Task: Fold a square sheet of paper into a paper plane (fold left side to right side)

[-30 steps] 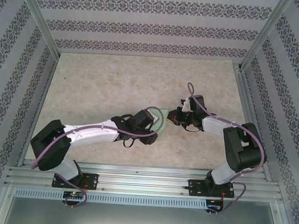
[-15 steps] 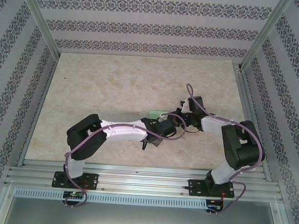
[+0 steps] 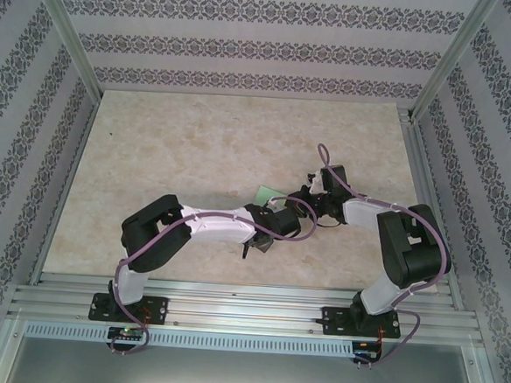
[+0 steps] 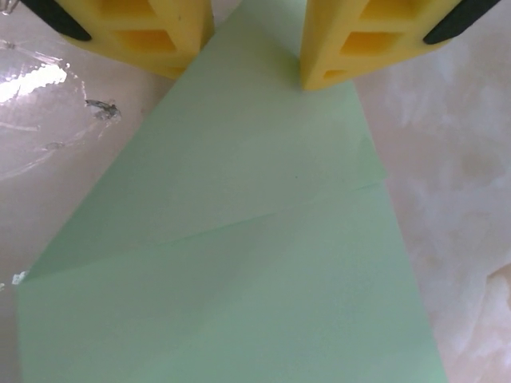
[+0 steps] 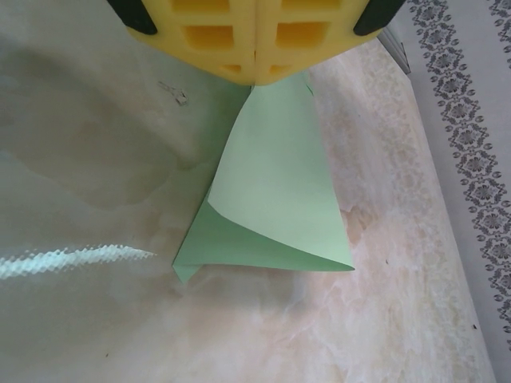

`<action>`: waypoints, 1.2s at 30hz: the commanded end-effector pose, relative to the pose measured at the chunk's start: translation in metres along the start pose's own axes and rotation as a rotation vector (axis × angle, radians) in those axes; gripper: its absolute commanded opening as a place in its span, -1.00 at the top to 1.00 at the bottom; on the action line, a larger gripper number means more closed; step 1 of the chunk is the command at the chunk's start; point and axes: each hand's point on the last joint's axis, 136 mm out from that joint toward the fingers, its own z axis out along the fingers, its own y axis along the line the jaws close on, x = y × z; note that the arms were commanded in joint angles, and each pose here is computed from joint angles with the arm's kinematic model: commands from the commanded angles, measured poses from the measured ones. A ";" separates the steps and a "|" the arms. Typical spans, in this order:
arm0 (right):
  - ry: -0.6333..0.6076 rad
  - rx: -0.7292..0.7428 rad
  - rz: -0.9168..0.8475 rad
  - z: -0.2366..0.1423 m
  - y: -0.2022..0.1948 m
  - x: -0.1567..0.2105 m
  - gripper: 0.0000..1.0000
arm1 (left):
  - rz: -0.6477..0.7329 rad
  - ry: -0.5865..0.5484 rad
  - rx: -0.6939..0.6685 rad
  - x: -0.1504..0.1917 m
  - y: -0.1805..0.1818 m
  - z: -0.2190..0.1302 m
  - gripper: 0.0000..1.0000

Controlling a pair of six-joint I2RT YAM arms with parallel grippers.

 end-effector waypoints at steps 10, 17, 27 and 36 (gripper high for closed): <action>0.011 0.002 -0.072 -0.001 0.010 -0.003 1.00 | 0.017 -0.023 0.103 -0.014 -0.014 -0.012 0.68; -0.061 0.042 -0.130 -0.036 0.011 -0.013 0.32 | 0.000 -0.009 0.252 -0.024 -0.015 -0.027 0.85; -0.125 0.018 -0.158 -0.059 0.002 -0.001 -0.15 | -0.070 0.030 0.558 -0.038 -0.020 -0.040 0.89; -0.134 -0.057 -0.182 -0.040 0.008 0.012 -0.31 | -0.148 0.053 0.735 -0.045 -0.026 -0.031 0.88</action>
